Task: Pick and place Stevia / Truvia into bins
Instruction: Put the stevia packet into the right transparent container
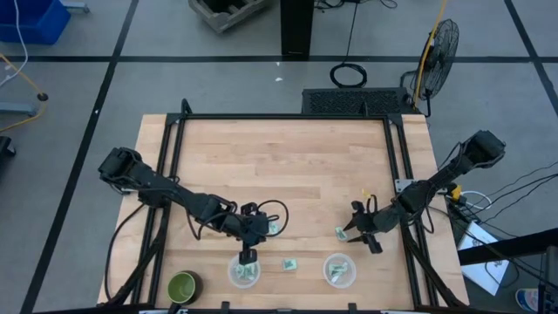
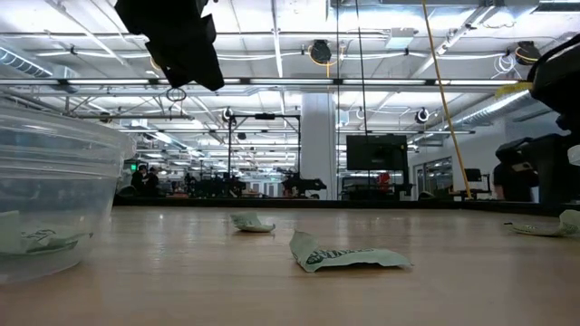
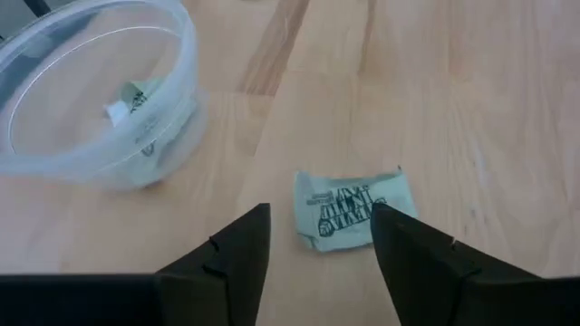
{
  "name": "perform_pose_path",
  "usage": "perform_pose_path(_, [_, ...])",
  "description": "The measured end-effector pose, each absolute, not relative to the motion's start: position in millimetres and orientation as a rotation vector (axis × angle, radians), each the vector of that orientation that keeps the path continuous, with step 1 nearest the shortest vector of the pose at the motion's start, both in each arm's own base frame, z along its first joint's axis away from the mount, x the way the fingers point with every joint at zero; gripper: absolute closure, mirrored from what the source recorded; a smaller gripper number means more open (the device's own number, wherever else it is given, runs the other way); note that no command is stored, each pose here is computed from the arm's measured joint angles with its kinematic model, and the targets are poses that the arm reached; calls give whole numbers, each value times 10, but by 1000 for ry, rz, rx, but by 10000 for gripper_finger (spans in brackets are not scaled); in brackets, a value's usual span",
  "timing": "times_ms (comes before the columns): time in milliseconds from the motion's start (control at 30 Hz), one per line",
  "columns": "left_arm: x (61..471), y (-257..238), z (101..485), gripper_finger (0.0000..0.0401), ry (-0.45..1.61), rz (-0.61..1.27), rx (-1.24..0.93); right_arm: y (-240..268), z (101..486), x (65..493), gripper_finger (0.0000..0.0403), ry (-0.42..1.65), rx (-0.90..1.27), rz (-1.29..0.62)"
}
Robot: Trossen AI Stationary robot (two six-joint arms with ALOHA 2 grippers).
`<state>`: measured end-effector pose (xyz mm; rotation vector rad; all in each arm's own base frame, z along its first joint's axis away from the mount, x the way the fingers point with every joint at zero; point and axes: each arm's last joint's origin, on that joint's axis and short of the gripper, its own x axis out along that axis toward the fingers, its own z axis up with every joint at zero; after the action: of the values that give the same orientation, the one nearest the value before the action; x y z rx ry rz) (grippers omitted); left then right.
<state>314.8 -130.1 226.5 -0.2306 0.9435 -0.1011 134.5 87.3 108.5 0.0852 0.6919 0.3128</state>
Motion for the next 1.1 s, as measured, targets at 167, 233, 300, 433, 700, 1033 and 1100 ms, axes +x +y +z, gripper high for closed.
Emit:
perform_pose_path(167, [3148, -1301, 2266, 375, 943, -101, -231, 893, 1107, 1373, 219, 682, 89, 315])
perform_pose_path(233, [3148, -1301, 2266, 375, 943, -101, -231, 908, 1104, 1395, 219, 680, 85, 317])
perform_pose_path(300, [3148, -1301, 2266, 375, 943, -101, -231, 932, 1093, 1429, 219, 676, 72, 323])
perform_pose_path(433, [3148, -1301, 2266, 375, 943, -101, -231, 949, 1004, 1451, 220, 718, 41, 318])
perform_pose_path(700, [3148, -1301, 2266, 375, 943, -102, -230, 1002, 912, 1463, 221, 715, -2, 265])
perform_pose_path(1033, [3148, -1301, 2266, 375, 943, -101, -231, 1013, 931, 1478, 324, 680, 6, 255])
perform_pose_path(1100, [3148, -1301, 2266, 375, 943, -101, -231, 1021, 965, 1487, 355, 653, 21, 262])
